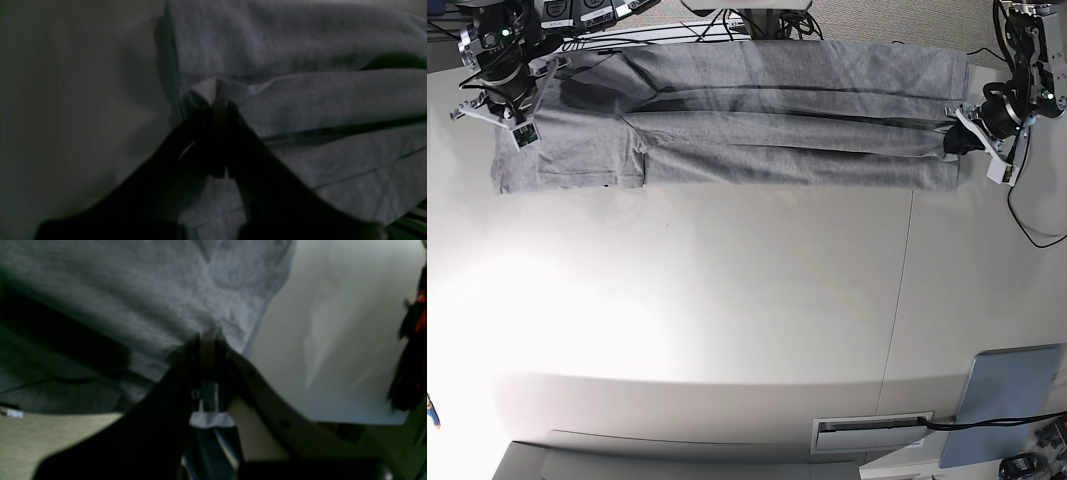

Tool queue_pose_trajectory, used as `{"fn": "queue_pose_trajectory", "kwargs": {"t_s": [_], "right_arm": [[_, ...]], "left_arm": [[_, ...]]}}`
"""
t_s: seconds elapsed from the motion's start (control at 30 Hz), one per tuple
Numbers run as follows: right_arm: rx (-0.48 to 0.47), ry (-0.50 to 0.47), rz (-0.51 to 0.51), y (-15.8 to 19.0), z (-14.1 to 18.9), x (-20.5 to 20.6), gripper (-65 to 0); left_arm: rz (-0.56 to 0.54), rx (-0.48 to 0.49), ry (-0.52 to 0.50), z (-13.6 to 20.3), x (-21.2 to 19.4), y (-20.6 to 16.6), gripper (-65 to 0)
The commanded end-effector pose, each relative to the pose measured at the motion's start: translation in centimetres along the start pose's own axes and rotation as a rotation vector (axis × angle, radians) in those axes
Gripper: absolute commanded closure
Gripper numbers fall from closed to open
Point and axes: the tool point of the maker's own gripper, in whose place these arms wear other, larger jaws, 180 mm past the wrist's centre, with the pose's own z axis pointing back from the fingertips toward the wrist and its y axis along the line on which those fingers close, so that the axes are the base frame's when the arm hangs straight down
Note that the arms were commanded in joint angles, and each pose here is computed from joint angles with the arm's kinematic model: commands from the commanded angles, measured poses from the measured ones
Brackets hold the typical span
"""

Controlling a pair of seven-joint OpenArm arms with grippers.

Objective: Fold the T-shirt properly
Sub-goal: 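Lift the hem and fold it over onto the collar edge, then release the hem and reposition the left gripper at the folded strip's end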

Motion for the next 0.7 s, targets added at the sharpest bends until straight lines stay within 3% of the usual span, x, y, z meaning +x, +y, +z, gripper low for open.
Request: {"fn": "queue_pose_trajectory", "kwargs": {"t_s": [0.0, 0.2, 0.33, 0.47, 0.6, 0.67], "right_arm": [[-0.037, -0.009, 0.011, -0.90, 0.36, 0.28, 0.0], [-0.080, 0.007, 0.045, -1.59, 0.41, 0.00, 0.0], [-0.043, 0.014, 0.133, -0.91, 0.36, -0.11, 0.0], [-0.046, 0.017, 0.153, -0.97, 0.37, -0.16, -1.1], [-0.083, 0.027, 0.177, -1.65, 0.41, -0.26, -20.7], [-0.084, 0.026, 0.173, -1.66, 0.41, -0.25, -23.2]], "left_arm": [[-0.024, 0.010, -0.026, 0.60, 1.21, 0.43, 0.0], [-0.024, 0.010, -0.026, 0.60, 1.21, 0.43, 0.0], [-0.024, 0.010, -0.026, 0.60, 1.22, 0.43, 0.0], [-0.024, 0.010, -0.026, 0.60, 1.21, 0.42, 0.0], [-0.028, 0.009, -0.026, 0.64, 1.30, 0.33, 0.0], [-0.038, 0.008, -0.018, 0.80, 1.42, 0.18, 0.0]]}}
